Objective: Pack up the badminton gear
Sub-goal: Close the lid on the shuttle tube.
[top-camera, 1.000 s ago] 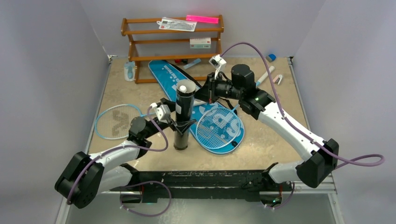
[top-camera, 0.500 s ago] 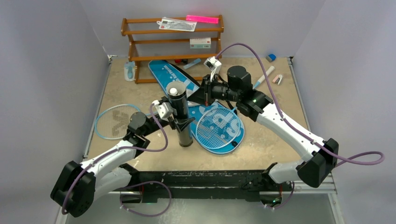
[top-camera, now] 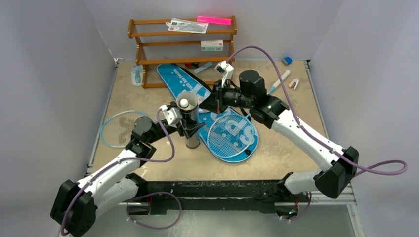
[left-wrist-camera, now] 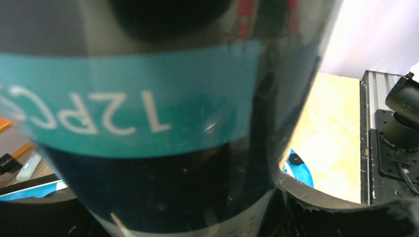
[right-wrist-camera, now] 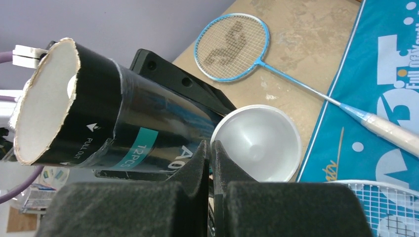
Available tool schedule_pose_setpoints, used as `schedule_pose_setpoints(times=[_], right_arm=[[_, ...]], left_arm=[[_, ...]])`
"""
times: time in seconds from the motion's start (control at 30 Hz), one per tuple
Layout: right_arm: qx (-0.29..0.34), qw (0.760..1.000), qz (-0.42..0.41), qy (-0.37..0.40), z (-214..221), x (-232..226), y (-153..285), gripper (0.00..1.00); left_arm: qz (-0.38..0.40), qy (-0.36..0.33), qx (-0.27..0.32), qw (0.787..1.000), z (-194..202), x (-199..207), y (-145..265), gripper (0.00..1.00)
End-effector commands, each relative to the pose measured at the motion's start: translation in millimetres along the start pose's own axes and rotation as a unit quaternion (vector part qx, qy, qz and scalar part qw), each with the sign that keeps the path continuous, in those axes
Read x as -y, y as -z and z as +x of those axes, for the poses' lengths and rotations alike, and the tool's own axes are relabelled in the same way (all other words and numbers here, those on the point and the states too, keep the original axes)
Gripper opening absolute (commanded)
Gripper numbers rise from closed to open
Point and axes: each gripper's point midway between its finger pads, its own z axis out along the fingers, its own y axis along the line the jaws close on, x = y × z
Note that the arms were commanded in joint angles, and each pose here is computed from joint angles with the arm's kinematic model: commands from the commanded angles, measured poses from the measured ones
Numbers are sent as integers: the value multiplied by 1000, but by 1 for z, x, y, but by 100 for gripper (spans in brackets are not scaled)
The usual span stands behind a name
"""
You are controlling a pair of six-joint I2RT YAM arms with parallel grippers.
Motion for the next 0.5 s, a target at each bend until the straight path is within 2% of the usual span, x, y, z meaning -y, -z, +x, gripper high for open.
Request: schedule_pose_setpoints(times=[0.0, 0.13, 0.2, 0.47], right_arm=[[41, 998, 19, 42, -33, -16, 23, 0], [42, 997, 31, 59, -40, -18, 30, 0], [41, 997, 32, 63, -42, -18, 31, 0], [45, 995, 46, 75, -50, -19, 37, 0]], left_arm=[[13, -33, 35, 999, -34, 3, -2, 65], [9, -35, 37, 999, -31, 3, 1, 66], [3, -32, 37, 999, -29, 2, 2, 72], [-12, -25, 37, 999, -29, 0, 7, 83]])
